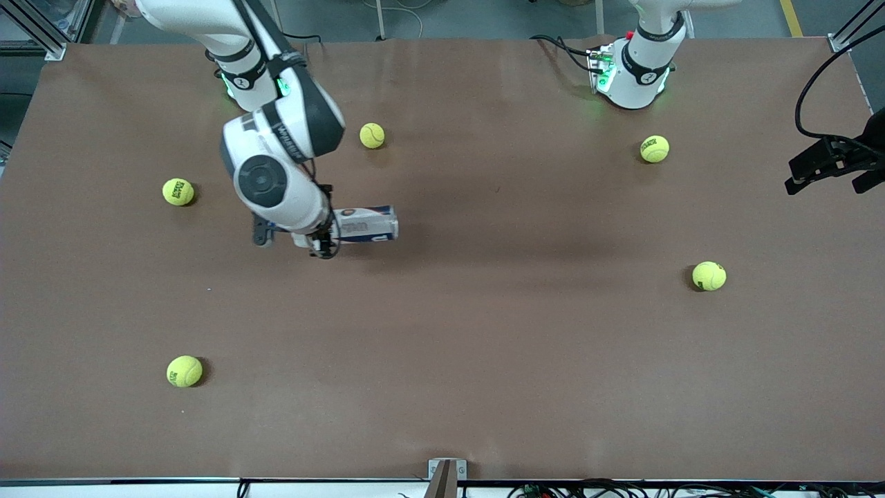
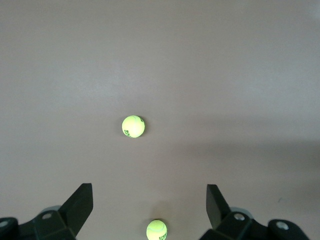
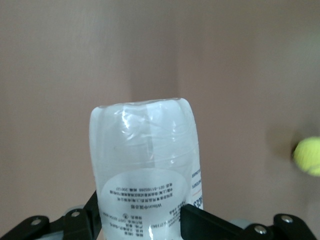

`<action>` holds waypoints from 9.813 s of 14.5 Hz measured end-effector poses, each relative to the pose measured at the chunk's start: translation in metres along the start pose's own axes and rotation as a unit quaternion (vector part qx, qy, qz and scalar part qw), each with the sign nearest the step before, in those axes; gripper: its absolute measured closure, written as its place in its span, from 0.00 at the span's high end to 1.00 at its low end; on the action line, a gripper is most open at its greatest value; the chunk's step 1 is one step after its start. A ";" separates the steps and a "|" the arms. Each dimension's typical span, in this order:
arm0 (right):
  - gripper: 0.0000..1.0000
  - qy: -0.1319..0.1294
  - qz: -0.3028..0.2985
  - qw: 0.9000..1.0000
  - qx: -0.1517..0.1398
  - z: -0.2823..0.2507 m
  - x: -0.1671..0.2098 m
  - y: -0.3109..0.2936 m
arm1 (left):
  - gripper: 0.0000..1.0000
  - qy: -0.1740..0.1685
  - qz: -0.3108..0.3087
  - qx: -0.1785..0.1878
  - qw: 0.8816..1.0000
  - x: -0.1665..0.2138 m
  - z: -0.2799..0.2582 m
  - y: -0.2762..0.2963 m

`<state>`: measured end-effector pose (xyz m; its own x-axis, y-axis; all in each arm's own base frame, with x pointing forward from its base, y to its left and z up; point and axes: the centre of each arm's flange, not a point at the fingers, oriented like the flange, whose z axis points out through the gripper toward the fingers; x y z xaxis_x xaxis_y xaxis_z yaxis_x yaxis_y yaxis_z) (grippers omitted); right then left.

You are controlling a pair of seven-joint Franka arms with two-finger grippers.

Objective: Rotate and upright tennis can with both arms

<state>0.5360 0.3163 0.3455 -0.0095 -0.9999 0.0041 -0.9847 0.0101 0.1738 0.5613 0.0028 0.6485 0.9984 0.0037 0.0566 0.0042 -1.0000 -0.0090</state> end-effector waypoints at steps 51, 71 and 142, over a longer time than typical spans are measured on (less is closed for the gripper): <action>1.00 0.002 -0.072 0.986 0.148 0.005 -0.291 0.026 | 1.00 -0.201 -0.115 -0.468 0.853 -0.017 0.419 0.102; 1.00 0.026 -0.601 0.799 0.014 -0.115 0.240 -0.099 | 0.25 -0.065 -0.127 -0.605 0.783 -0.088 0.528 0.161; 1.00 0.047 -0.715 0.696 0.049 -0.292 0.379 0.076 | 1.00 0.051 -0.109 0.005 0.993 0.046 0.046 0.131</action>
<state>0.5086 -0.0608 0.6478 0.9991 0.0163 -0.0395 0.0162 -0.9999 -0.0016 0.6105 -0.1276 0.6040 0.9629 0.2180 0.1590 0.2201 -0.9755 0.0047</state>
